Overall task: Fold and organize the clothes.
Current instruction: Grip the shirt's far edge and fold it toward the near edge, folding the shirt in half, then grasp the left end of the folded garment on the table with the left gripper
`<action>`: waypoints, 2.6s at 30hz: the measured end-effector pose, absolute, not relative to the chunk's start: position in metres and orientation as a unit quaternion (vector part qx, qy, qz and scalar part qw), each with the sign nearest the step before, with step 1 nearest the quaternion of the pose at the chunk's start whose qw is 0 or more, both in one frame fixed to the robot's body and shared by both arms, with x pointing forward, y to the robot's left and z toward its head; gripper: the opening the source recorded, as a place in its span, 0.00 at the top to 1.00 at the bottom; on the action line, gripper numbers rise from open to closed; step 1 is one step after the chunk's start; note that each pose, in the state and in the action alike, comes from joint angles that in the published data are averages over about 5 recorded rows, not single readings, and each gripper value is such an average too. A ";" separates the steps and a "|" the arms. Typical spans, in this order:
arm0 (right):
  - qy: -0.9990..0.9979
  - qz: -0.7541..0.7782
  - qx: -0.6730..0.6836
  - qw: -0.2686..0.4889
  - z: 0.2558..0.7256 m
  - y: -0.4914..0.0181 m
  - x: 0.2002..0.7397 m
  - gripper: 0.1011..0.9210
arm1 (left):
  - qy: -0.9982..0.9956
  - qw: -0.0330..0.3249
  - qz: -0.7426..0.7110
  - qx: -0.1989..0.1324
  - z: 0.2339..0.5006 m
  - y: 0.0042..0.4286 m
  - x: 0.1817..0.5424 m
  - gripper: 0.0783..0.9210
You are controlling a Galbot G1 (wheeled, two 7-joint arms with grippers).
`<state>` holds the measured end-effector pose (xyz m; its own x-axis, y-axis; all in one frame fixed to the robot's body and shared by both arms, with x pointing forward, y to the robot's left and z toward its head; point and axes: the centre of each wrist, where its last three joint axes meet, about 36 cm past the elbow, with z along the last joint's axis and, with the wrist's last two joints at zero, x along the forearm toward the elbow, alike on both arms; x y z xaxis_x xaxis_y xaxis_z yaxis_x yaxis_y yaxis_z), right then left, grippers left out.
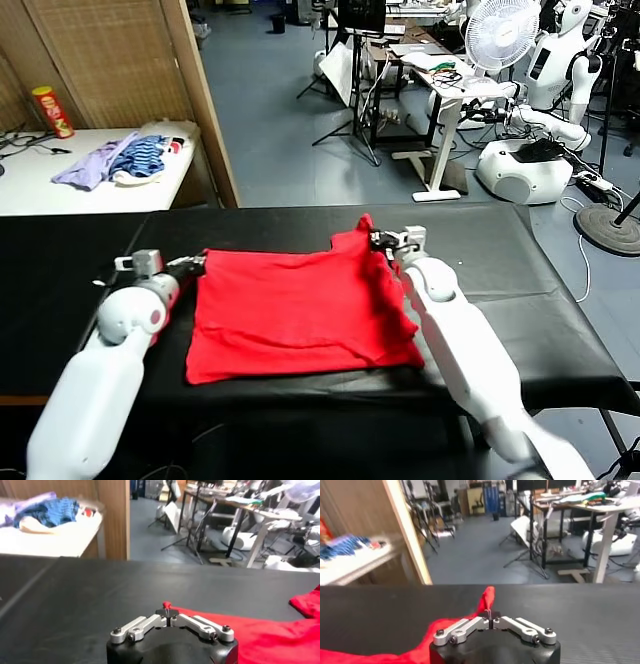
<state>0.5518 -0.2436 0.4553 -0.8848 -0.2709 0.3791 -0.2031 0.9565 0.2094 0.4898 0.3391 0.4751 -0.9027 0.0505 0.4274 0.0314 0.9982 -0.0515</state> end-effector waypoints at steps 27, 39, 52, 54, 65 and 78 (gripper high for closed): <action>-0.951 0.020 0.129 0.281 0.460 -0.255 0.409 0.96 | -0.958 0.272 -0.084 0.001 0.469 0.323 0.352 0.94; -0.962 0.001 0.114 0.246 0.487 -0.270 0.385 0.27 | -0.955 0.285 -0.074 -0.011 0.477 0.305 0.312 0.48; -0.974 0.006 0.096 0.206 0.453 -0.235 0.446 0.15 | -0.972 0.230 0.053 -0.007 0.469 0.312 0.350 0.15; -0.973 0.008 0.096 0.210 0.445 -0.231 0.453 0.15 | -0.968 0.240 0.066 -0.008 0.461 0.315 0.359 0.15; -0.967 -0.002 0.090 0.236 0.415 -0.217 0.473 0.32 | -0.953 0.288 0.093 -0.001 0.429 0.331 0.387 0.41; -0.984 0.033 0.004 0.173 0.387 -0.195 0.465 0.98 | -0.968 0.241 0.067 0.026 0.411 0.318 0.388 0.93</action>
<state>0.4647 -0.1950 0.3872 -0.9402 0.0026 0.3406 -0.0202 0.9978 -0.0632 0.3885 0.3181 0.4111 -0.8829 -0.0180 0.4692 -0.0824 0.9897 -0.1171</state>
